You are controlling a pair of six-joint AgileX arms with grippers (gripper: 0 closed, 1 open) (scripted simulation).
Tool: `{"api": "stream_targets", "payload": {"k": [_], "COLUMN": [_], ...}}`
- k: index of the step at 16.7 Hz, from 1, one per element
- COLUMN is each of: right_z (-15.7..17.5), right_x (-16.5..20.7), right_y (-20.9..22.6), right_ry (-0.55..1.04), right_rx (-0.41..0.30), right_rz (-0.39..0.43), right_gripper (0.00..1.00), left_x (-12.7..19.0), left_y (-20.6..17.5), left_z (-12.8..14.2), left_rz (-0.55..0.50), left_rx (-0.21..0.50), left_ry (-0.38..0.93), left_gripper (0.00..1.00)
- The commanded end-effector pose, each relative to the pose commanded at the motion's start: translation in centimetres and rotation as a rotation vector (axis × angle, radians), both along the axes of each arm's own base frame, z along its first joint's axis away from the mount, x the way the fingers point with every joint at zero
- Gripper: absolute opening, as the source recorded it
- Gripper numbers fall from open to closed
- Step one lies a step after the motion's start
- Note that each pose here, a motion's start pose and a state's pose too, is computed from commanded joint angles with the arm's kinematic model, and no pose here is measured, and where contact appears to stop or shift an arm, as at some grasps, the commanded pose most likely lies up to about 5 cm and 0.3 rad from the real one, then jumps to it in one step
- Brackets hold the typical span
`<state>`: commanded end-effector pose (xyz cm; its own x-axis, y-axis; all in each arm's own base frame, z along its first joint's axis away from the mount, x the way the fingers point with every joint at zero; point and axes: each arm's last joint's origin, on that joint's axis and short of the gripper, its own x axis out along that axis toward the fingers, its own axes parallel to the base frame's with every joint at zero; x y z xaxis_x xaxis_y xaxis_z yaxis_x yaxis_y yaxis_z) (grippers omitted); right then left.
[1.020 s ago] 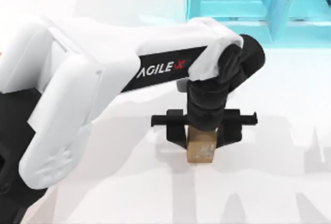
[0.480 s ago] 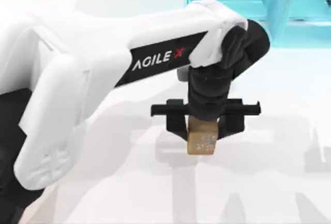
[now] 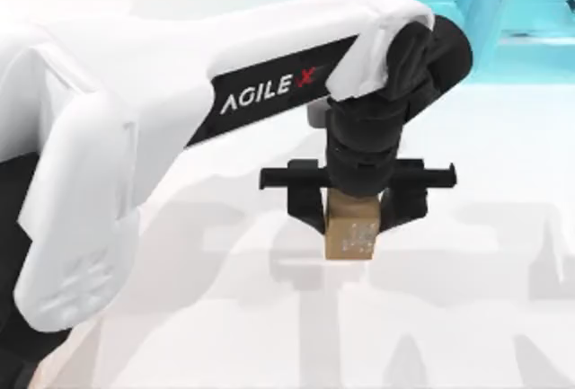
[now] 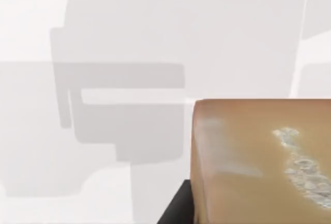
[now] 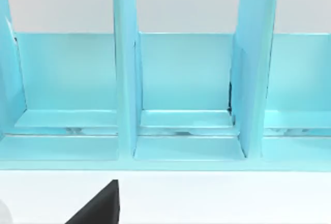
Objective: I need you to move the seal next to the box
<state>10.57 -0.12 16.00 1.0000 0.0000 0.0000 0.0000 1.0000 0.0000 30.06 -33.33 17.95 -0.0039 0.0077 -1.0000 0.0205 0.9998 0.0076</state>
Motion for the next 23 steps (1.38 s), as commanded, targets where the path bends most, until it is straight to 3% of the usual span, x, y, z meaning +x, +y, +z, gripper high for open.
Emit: {"api": "stream_targets", "payload": {"k": [4,9,13,20,23], "right_z": [0.0,0.0,0.0,0.0,0.0], "right_x": [0.0,0.0,0.0,0.0,0.0], "right_y": [0.0,0.0,0.0,0.0,0.0], "right_ry": [0.0,0.0,0.0,0.0,0.0], "right_rx": [0.0,0.0,0.0,0.0,0.0], "right_rz": [0.0,0.0,0.0,0.0,0.0], "right_gripper": [1.0,1.0,1.0,1.0,1.0], "left_x": [2.2,6.6,6.5,6.2,6.2], "left_y": [4.6,15.7,23.2,24.3,24.3], "left_z": [2.6,5.9,9.0,9.3,7.8], "left_rz": [-0.001,0.002,0.001,-0.004,-0.002], "left_rx": [-0.002,-0.005,-0.008,-0.004,-0.005], "left_ry": [0.0,-0.003,-0.013,-0.007,-0.01], "left_gripper": [0.0,0.0,0.0,0.0,0.0]}}
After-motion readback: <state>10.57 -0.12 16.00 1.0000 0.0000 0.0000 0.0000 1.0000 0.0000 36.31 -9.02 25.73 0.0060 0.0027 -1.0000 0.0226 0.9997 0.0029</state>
